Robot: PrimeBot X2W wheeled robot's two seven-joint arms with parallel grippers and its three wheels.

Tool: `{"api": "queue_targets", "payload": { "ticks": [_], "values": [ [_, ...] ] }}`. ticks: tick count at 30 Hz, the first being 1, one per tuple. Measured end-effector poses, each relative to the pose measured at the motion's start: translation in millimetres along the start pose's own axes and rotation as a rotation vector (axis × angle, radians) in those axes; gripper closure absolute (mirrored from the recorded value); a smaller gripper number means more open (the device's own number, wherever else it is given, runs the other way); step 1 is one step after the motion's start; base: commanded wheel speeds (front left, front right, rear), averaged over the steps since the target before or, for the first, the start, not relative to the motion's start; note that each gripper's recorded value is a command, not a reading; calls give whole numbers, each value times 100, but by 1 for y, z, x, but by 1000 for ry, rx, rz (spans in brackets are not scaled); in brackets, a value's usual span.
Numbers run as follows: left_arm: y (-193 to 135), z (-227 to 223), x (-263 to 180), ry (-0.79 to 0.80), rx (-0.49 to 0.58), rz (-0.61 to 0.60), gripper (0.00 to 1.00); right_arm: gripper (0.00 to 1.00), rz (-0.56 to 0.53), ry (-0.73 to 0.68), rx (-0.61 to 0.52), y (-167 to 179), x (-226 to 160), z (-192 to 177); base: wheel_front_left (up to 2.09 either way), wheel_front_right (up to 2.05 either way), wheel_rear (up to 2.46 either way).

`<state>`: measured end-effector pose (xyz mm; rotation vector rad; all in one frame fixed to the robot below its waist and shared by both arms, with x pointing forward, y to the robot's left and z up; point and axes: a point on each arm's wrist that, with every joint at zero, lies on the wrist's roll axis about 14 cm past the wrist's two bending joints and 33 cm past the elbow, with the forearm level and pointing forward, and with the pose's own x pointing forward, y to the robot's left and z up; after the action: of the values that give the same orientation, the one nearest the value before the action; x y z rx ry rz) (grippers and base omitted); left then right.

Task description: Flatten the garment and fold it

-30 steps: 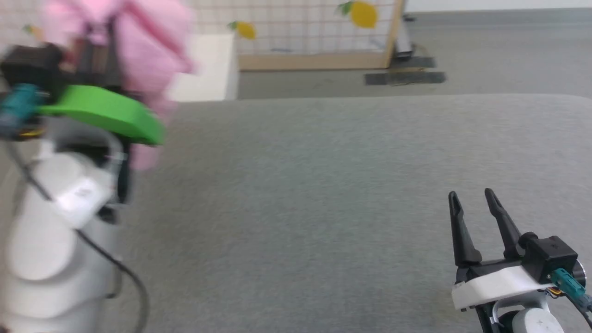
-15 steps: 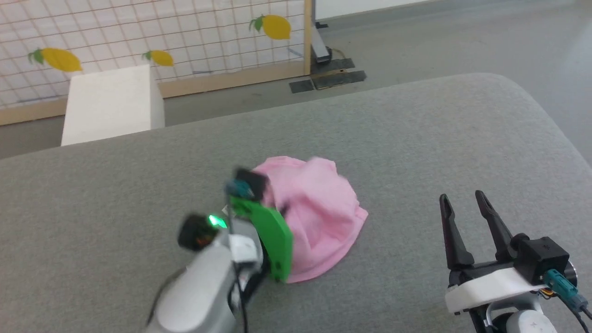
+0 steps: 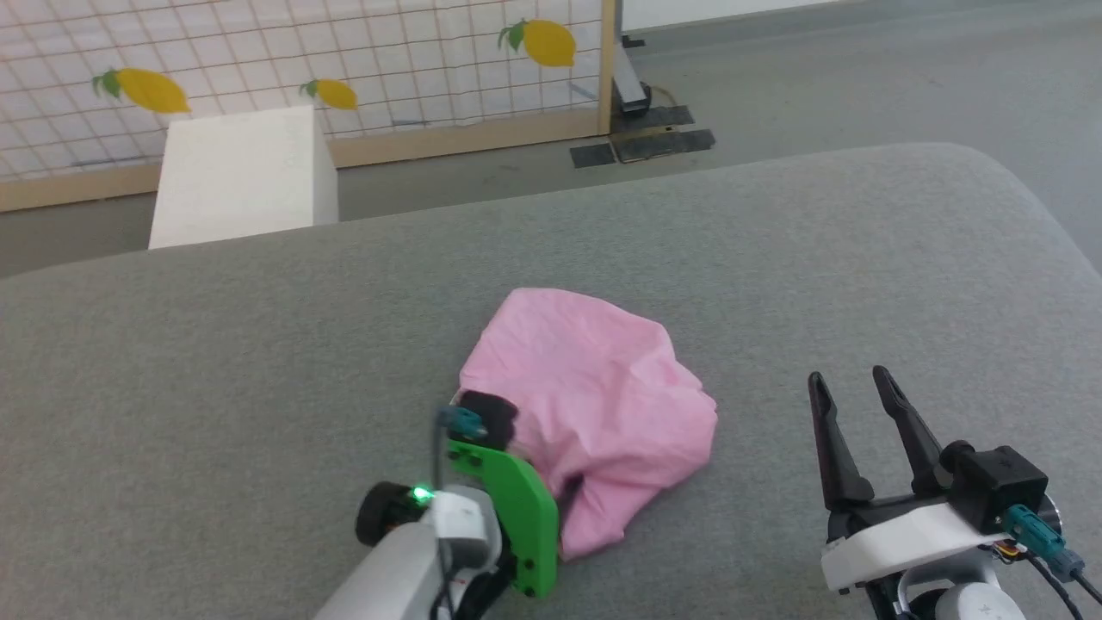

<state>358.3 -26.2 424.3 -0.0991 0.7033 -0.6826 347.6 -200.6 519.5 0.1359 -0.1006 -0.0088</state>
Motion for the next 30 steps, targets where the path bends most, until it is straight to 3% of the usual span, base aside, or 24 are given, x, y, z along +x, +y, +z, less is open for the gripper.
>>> {"api": "queue_targets", "payload": {
  "ticks": [7, 13, 19, 30],
  "values": [
    [75, 74, -64, -513, -112, 249, 0, 0, 54, 6, 7, 17, 12, -4, 0, 0, 0],
    [117, 82, -112, -729, -99, 441, 0, 0, 100, 21, 12, 32, 19, -9, 0, 0, 0],
    [122, 66, -105, -689, -88, 462, 0, 0, 116, 30, 13, 37, 21, -11, 0, 0, 0],
    [101, 75, -16, -353, 66, 309, 0, 0, 85, 55, 3, 28, 12, -17, 0, 0, 0]
  ]
}}
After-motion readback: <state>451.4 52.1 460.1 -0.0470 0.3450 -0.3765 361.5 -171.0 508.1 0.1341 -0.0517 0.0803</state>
